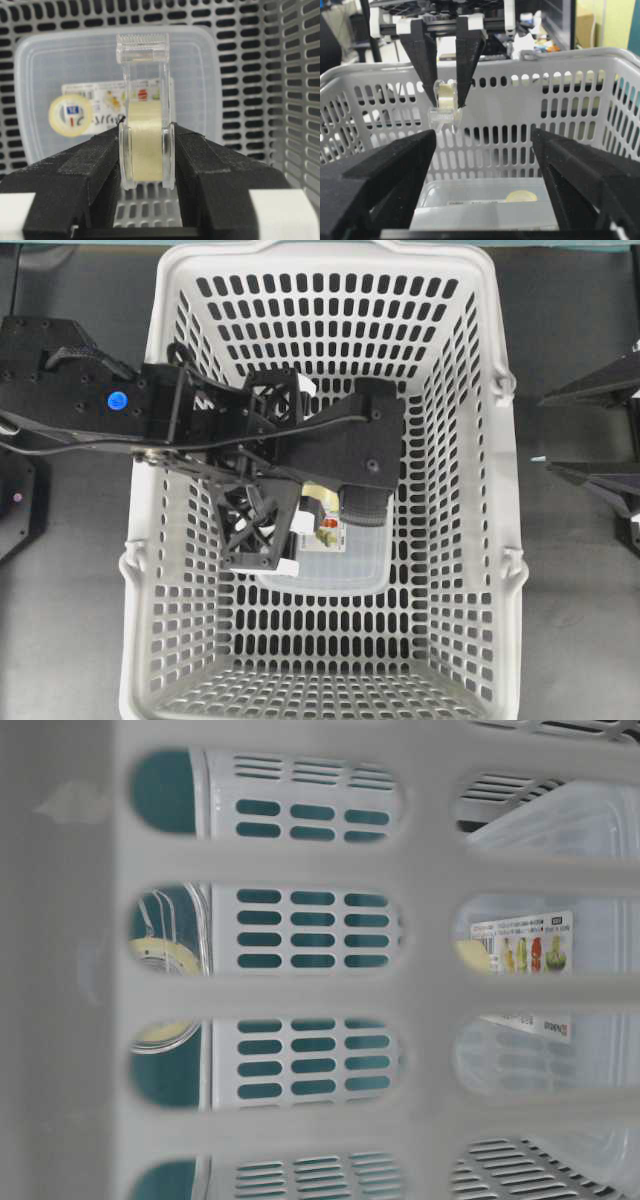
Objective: Pick up the tape dispenser from the shopping basket with the left arm.
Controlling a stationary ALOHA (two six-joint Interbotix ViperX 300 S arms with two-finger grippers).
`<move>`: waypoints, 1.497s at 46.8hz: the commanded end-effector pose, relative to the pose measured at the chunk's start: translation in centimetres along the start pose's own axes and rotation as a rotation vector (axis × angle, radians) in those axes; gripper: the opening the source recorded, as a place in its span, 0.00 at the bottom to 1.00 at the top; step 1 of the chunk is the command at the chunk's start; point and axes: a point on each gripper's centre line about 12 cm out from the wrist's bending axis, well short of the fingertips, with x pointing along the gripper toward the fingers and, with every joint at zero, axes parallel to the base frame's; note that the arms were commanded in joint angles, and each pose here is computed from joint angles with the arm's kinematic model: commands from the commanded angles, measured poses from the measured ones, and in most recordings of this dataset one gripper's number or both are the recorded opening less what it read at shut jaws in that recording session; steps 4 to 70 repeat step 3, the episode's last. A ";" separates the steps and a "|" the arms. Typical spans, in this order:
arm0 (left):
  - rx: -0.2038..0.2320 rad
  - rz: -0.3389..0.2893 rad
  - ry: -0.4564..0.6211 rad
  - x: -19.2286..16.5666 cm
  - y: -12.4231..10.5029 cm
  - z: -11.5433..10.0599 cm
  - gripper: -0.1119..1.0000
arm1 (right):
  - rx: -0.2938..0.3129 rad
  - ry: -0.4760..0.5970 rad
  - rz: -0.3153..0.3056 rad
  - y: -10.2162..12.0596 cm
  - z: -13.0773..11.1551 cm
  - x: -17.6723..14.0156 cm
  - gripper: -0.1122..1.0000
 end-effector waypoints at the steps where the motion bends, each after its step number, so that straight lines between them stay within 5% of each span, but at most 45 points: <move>1: 0.001 0.000 -0.025 -0.9 -0.1 0.2 0.36 | 0.001 -0.006 -0.002 0.0 0.2 0.1 0.78; 70: 0.002 0.000 -0.025 -0.9 -0.1 0.2 0.36 | 0.001 -0.006 -0.002 0.0 0.2 0.1 0.78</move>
